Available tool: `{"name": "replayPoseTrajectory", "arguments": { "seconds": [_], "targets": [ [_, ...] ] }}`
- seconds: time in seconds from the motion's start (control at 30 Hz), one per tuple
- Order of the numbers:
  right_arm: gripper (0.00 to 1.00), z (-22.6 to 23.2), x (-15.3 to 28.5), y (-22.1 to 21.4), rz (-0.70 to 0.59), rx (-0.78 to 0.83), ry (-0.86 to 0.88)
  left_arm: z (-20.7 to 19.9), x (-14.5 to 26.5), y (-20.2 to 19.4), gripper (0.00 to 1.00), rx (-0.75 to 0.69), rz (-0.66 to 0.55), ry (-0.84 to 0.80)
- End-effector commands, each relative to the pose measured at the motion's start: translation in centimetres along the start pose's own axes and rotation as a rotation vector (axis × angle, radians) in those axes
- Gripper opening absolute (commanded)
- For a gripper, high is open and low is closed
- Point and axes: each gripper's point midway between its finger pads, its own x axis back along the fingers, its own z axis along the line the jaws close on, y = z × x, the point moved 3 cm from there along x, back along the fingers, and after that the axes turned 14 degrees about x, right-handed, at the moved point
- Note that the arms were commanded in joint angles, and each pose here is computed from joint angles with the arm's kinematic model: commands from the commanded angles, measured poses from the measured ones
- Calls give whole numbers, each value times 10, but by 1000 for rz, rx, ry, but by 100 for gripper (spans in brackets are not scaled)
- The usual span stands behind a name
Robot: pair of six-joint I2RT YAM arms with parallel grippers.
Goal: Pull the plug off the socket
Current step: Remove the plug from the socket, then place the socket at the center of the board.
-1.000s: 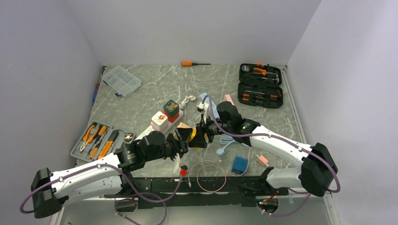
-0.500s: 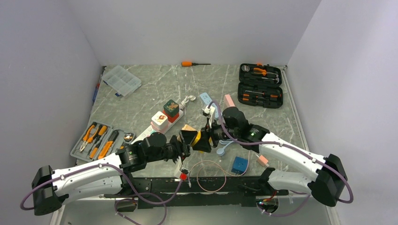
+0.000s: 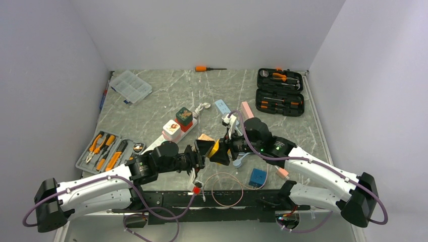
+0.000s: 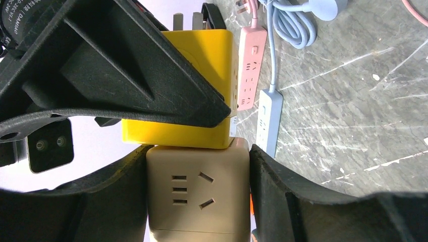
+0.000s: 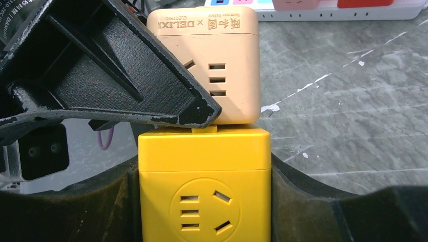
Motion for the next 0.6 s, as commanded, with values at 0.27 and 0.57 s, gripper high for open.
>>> {"name": "replayPoseTrajectory", "arguments": {
  "seconds": [0.27, 0.57],
  "targets": [
    [0, 15, 34, -37, 139, -161, -57, -54, 32, -75, 0, -41, 382, -199],
    [0, 28, 57, -46, 139, -225, -73, -59, 40, -88, 0, -35, 425, -197]
  ]
}}
